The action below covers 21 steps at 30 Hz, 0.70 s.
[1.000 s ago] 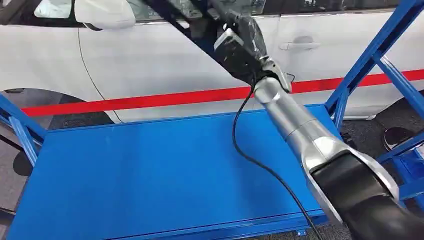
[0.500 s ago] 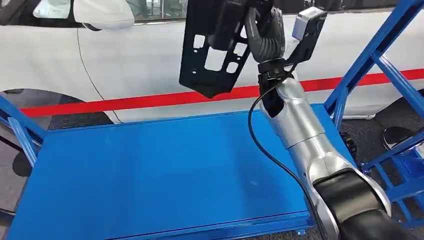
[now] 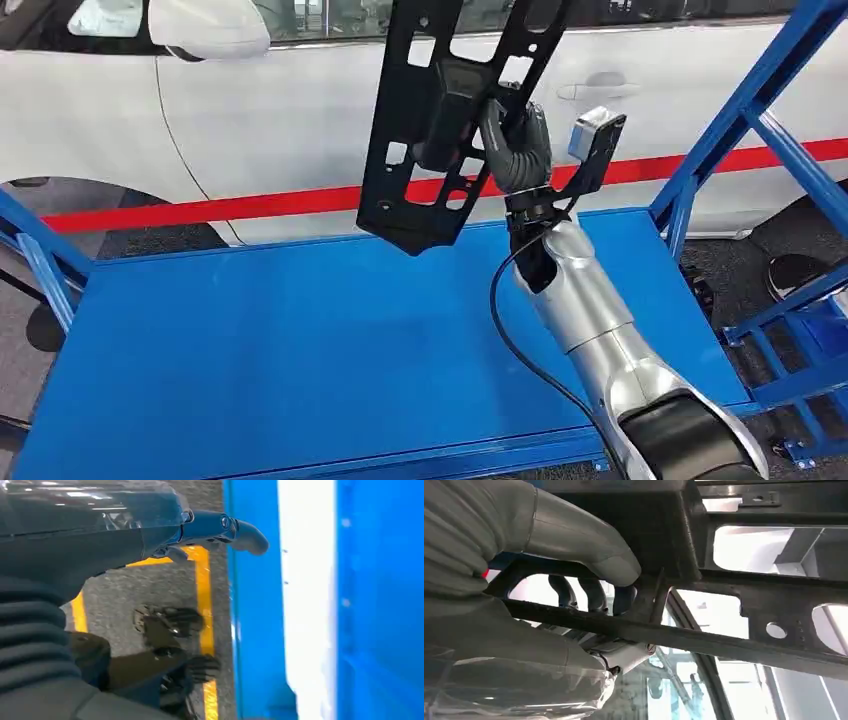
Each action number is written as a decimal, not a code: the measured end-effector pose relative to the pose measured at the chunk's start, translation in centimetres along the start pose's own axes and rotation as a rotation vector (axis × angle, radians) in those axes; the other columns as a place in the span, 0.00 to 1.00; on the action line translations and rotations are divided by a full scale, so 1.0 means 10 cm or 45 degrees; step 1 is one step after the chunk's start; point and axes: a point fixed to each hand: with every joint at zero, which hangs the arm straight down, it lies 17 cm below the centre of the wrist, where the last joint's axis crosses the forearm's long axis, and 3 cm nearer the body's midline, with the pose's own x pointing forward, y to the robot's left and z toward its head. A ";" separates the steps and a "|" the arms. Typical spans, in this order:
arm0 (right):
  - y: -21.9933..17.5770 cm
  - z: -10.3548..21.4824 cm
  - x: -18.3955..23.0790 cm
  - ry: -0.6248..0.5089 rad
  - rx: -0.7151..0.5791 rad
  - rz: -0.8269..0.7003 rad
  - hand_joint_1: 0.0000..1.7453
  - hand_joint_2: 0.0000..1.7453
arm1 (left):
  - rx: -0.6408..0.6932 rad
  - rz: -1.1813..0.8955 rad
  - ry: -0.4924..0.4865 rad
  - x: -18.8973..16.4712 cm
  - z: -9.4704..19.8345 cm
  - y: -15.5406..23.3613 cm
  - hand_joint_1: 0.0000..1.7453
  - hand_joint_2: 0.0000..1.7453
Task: Take the parts from the cabinet and place them on the table.
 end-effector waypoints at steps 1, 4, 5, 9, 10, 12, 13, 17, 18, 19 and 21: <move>0.01 0.03 -0.01 0.002 0.003 0.005 1.00 1.00 | -0.003 0.000 -0.001 0.00 0.00 -0.01 0.00 1.00; 0.02 0.06 0.00 0.002 0.006 0.017 1.00 1.00 | 0.005 0.001 0.010 -0.01 0.00 -0.02 0.00 1.00; 0.02 0.06 0.00 0.002 0.005 0.025 1.00 1.00 | 0.001 -0.005 0.012 -0.01 0.00 -0.03 0.00 0.00; 0.01 0.05 0.01 0.009 0.002 0.046 1.00 1.00 | -0.014 -0.016 0.017 0.00 -0.01 -0.08 0.00 0.00; 0.02 0.05 0.01 0.009 0.002 0.053 1.00 1.00 | -0.025 -0.018 0.012 0.01 0.00 -0.11 0.00 0.00; 0.02 0.04 0.03 0.003 0.003 0.066 1.00 1.00 | -0.044 -0.006 0.005 0.03 0.00 -0.14 0.00 0.00; 0.02 0.04 0.04 -0.001 0.006 0.070 1.00 1.00 | -0.046 -0.003 0.008 0.03 0.00 -0.15 0.00 0.00; 0.05 0.03 0.05 -0.001 0.024 0.095 1.00 1.00 | -0.023 -0.007 0.048 -0.02 -0.01 -0.11 0.00 0.00; 0.06 0.01 0.07 -0.003 0.031 0.100 1.00 1.00 | -0.023 -0.007 0.052 -0.02 -0.01 -0.11 0.00 0.00; 0.08 -0.01 0.09 -0.004 0.038 0.102 1.00 1.00 | -0.024 -0.008 0.055 -0.03 -0.01 -0.11 0.00 0.00; 0.10 -0.06 0.13 -0.009 0.050 0.107 1.00 1.00 | -0.024 -0.003 0.057 -0.02 -0.02 -0.11 0.00 0.00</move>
